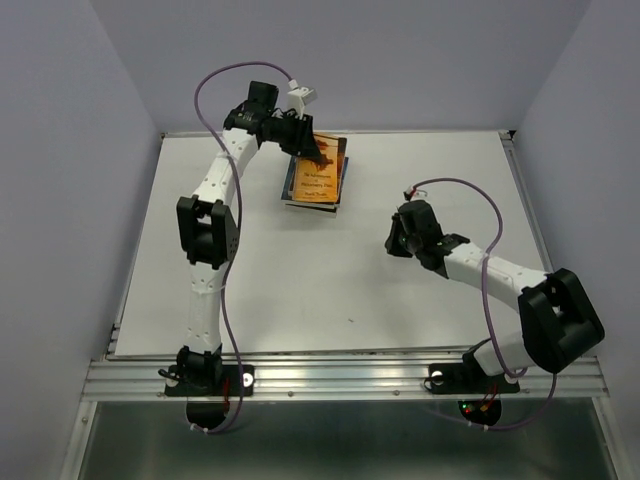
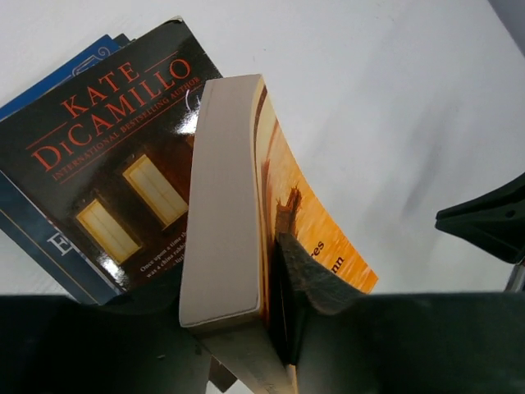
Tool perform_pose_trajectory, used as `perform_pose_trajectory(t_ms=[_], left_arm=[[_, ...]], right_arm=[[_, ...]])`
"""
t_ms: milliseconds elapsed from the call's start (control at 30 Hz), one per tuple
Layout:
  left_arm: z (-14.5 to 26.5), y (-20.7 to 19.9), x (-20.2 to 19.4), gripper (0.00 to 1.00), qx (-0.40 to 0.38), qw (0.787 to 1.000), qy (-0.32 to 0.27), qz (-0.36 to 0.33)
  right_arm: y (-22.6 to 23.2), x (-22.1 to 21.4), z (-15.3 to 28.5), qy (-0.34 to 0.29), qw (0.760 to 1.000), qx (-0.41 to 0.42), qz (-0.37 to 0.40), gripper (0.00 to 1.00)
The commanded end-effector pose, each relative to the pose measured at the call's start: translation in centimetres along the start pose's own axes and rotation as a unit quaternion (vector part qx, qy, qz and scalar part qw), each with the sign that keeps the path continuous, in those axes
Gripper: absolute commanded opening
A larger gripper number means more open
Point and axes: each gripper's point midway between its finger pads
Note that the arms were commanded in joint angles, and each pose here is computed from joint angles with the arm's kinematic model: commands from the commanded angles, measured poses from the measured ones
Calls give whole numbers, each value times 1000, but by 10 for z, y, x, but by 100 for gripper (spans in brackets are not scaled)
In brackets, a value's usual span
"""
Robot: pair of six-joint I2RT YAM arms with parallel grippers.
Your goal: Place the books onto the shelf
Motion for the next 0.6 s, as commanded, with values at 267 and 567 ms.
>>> perform_pose_trajectory(t_ms=[267,567], left_arm=[[-14,43,21,59,44,996,-49,-58],[-15,66,53,99,102,988,-106,-53]], right_arm=[[24,19,-8,-8,999,25,-26,21],[23,20,-4,-9,999,24,-29,24]])
Point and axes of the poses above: each gripper's point midway between its finger pads, its own z axis back along the fingers, its own y axis along the line the jaws close on, x = y × z, and after that the axes turned 8 degrees about -z, right-handed
